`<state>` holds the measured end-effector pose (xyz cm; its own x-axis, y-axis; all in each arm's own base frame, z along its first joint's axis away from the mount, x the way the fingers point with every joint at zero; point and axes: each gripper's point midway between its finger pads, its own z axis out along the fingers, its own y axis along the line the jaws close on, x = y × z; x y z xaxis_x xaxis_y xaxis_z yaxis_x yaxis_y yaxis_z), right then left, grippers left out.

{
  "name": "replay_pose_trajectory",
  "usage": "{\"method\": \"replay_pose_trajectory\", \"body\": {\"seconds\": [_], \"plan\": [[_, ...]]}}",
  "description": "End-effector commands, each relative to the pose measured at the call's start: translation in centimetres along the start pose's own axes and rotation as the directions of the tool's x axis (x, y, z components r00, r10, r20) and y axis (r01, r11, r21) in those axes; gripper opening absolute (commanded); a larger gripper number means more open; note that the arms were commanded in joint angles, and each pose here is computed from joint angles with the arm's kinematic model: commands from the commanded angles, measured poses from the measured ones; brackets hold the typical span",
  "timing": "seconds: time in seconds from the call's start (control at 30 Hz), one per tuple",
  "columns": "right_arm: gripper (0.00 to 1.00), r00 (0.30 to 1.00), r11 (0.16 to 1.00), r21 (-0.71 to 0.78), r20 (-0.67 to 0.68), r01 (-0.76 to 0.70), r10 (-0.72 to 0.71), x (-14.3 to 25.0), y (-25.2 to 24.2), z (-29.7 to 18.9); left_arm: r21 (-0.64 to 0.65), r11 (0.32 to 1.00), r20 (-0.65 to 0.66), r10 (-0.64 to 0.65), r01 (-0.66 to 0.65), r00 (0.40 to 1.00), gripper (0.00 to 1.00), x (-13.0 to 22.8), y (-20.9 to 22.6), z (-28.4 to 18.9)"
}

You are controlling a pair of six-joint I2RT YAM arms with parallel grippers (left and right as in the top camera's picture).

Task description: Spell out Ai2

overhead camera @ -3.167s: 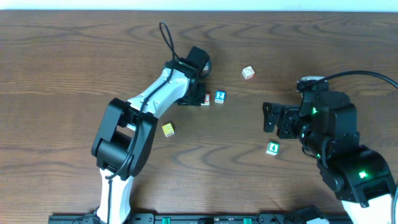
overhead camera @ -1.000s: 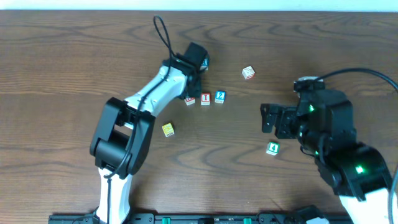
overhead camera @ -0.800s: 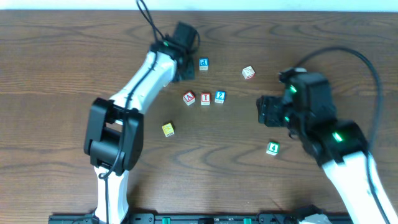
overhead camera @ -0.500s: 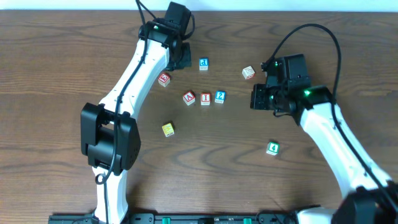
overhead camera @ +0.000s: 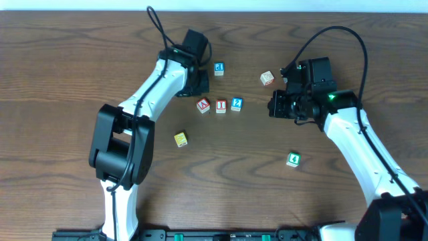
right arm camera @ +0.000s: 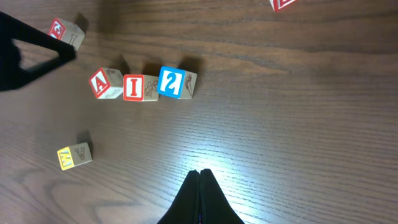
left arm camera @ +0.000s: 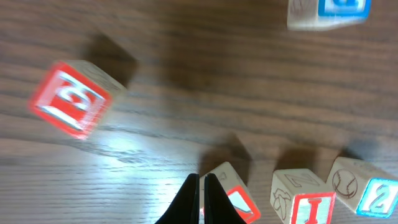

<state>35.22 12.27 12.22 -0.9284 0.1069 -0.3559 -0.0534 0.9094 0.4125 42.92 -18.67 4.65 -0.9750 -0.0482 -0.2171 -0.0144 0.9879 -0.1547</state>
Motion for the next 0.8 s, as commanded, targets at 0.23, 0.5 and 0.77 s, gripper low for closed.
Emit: {"method": "replay_pose_trajectory", "body": {"seconds": [0.23,0.5,0.77], "plan": [[0.01,0.999,0.999,-0.021,0.021,0.026,-0.025,-0.7,0.5,-0.7,0.019,0.999,-0.018,0.026,-0.026,0.999,0.06,1.8,-1.5,1.6],[0.01,0.999,0.998,-0.035,0.017,0.046,-0.045,-0.6,0.7,-0.7,-0.003,1.000,0.018,0.021,-0.021,1.000,0.06,1.1,-1.1,2.5],[0.01,0.999,0.998,-0.035,0.018,0.052,-0.051,-0.6,0.7,-0.7,-0.044,0.999,0.055,0.021,-0.019,0.998,0.06,0.3,-0.4,2.5]]}}
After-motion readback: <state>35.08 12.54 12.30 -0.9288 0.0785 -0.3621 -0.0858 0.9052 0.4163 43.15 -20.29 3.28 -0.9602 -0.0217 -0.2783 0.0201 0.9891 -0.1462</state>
